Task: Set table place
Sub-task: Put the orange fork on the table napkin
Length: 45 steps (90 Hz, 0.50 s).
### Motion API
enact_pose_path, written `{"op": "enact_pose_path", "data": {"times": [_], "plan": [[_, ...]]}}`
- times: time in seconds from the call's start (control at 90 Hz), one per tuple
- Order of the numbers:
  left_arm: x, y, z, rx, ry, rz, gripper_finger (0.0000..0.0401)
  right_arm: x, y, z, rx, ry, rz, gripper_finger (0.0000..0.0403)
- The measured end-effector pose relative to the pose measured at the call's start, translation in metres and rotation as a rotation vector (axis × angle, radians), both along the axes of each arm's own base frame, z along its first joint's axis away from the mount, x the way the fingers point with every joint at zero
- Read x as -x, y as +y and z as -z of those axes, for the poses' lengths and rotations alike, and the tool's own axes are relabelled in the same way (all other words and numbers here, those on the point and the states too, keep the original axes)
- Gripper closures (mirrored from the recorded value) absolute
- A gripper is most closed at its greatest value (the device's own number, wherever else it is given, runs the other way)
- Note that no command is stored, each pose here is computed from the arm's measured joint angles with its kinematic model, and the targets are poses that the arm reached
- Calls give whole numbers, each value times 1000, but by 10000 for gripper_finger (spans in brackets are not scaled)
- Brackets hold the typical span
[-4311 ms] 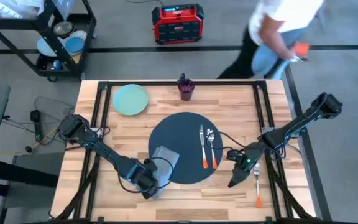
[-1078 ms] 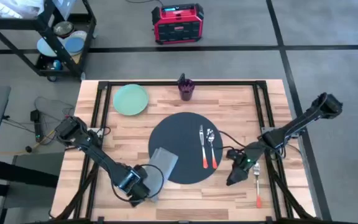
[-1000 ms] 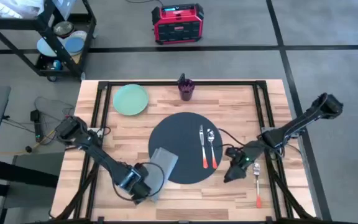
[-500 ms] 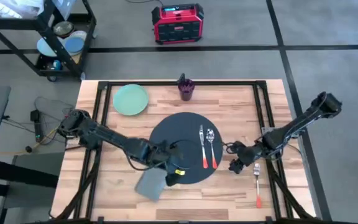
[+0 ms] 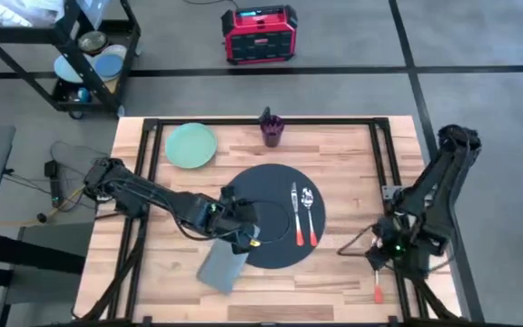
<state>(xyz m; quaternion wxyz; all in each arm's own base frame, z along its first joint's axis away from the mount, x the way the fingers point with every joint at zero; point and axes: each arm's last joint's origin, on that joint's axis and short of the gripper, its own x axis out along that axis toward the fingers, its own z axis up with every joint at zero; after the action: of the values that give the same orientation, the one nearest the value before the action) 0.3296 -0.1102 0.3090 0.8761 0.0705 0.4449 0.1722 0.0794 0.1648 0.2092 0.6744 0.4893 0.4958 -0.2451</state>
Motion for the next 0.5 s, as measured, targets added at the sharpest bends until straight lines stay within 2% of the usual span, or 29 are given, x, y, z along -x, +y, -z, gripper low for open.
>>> {"op": "enact_pose_path", "data": {"times": [0.067, 0.189, 0.3, 0.411, 0.5], "plan": [[2, 1, -1, -22, 19, 25, 299, -3, 12, 7, -42, 39, -9, 258], [5, 2, -2, -73, 70, 89, 299, -12, 27, 24, -57, 116, -19, 270], [10, 4, -4, -102, 113, 122, 299, -10, 36, 34, -66, 235, -72, 275], [12, 5, -3, -111, 136, 128, 299, -8, 41, 34, -102, 393, -95, 276], [13, 5, -2, -110, 145, 122, 299, -9, 44, 28, -146, 431, -103, 276]]}}
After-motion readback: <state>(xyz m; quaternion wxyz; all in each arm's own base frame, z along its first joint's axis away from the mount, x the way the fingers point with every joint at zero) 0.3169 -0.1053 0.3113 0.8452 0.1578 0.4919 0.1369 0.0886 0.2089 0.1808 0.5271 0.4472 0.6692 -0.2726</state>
